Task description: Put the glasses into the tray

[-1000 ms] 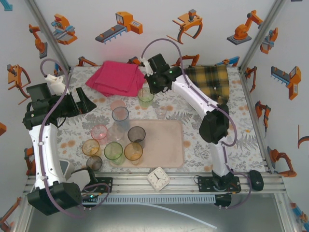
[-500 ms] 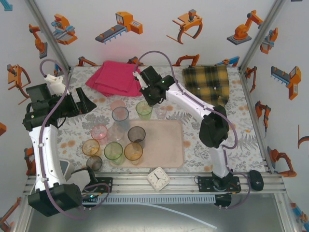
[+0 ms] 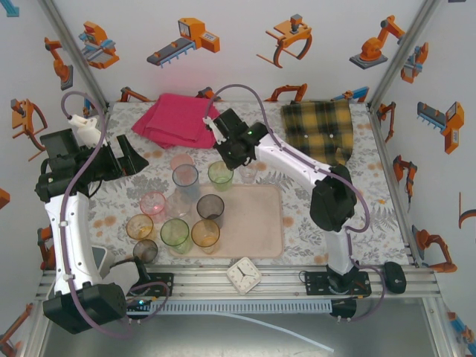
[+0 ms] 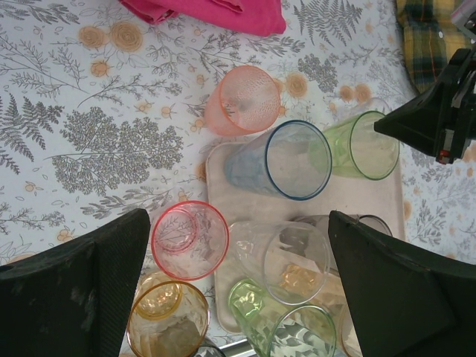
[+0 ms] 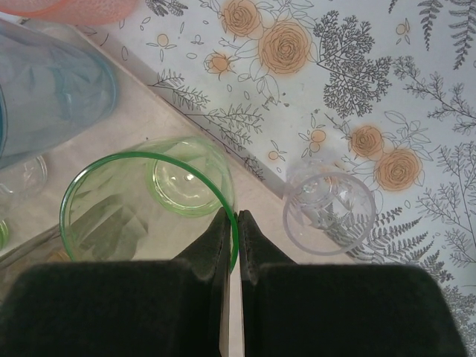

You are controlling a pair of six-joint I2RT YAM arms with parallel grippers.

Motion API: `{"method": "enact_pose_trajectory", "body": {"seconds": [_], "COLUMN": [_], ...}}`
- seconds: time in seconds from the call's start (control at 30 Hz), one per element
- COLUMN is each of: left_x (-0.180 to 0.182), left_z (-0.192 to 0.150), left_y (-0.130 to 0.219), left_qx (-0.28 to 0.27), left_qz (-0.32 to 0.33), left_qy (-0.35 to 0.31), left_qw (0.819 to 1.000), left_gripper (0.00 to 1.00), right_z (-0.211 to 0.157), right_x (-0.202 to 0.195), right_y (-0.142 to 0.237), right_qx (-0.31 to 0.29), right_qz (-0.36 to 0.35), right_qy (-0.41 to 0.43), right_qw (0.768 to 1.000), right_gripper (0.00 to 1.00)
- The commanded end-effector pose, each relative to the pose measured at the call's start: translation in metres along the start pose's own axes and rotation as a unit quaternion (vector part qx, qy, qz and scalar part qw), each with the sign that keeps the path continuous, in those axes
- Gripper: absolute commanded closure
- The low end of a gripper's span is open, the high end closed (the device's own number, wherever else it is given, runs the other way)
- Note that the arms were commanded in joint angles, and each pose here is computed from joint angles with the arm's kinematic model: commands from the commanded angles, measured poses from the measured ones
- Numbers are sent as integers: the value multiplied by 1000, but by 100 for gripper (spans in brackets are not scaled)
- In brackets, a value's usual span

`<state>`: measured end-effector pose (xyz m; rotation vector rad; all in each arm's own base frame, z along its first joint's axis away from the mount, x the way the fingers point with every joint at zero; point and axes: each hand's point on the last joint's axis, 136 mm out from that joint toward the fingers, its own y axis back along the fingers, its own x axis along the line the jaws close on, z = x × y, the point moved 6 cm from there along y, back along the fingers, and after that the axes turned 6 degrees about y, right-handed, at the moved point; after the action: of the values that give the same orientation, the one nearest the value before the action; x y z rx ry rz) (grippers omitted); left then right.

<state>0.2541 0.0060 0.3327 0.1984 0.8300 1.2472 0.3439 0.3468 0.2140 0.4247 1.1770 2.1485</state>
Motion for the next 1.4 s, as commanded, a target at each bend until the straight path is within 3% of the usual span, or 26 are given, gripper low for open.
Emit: {"method": "enact_pose_trajectory", "body": {"seconds": [0.0,1.37], "left_x": [-4,-4], "left_z": [-1,-3], "left_y": [4,4], "left_qx": [-6,-7], "left_qz": [-12,-13], "left_qy": [0,0], "left_qw": [1000,1000], "left_gripper": [3,3], "right_z": [9,-14], "right_x": [2,25], "right_y": [18,-21], "right_qx": [-32,-2], "right_qz": [-7,12], "right_qy": [-10,-17], "right_qw": [999,1000], "right_gripper": [92,91]}}
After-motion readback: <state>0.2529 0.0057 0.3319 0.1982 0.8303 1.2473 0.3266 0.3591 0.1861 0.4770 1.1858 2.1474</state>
